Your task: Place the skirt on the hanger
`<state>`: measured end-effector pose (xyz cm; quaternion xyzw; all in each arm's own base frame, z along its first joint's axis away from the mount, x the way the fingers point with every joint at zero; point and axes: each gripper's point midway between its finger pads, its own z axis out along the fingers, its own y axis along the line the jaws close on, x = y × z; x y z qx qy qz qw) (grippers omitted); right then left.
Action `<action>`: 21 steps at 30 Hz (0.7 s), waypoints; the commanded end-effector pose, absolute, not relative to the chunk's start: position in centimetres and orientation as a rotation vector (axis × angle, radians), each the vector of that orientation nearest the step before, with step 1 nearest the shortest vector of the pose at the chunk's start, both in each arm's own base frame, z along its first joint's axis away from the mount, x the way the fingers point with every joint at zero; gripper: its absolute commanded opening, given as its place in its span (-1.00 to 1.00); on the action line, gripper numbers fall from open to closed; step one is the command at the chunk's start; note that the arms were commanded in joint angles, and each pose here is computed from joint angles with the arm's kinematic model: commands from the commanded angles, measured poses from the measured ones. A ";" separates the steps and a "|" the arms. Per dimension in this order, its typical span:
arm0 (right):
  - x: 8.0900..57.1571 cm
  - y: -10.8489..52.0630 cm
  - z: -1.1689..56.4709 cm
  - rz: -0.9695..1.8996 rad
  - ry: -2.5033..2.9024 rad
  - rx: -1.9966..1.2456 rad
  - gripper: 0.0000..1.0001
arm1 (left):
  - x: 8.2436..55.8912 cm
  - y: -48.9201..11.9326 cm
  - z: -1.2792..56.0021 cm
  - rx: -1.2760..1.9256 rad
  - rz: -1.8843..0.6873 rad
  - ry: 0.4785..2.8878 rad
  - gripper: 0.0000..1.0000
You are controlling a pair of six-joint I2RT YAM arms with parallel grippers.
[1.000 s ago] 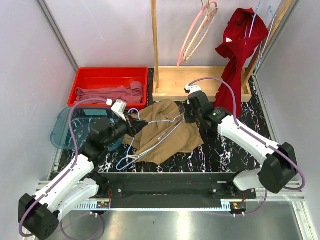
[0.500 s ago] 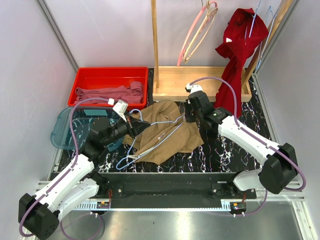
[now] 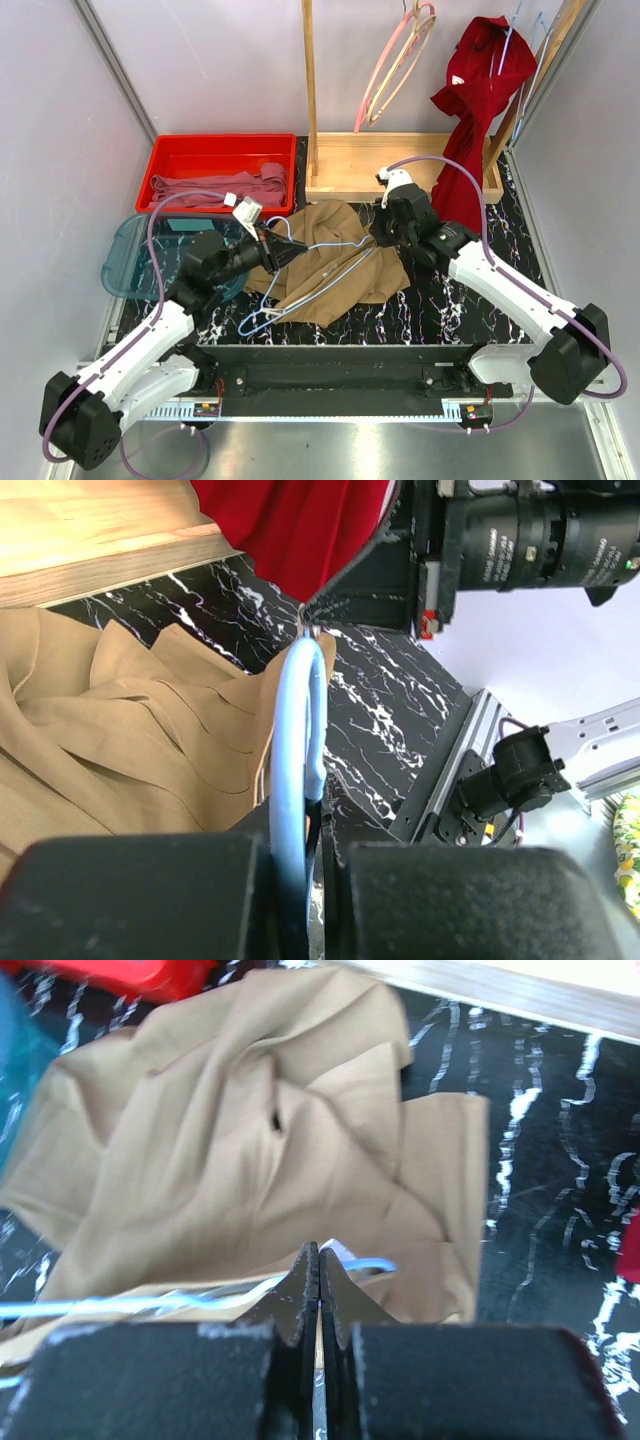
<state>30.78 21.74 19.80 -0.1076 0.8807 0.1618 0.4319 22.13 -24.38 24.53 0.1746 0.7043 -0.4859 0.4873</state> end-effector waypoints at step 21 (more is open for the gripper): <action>25.9 26.4 21.0 0.829 2.165 -0.527 -0.99 | 23.6 -24.0 27.4 0.277 -1.189 1.595 -1.00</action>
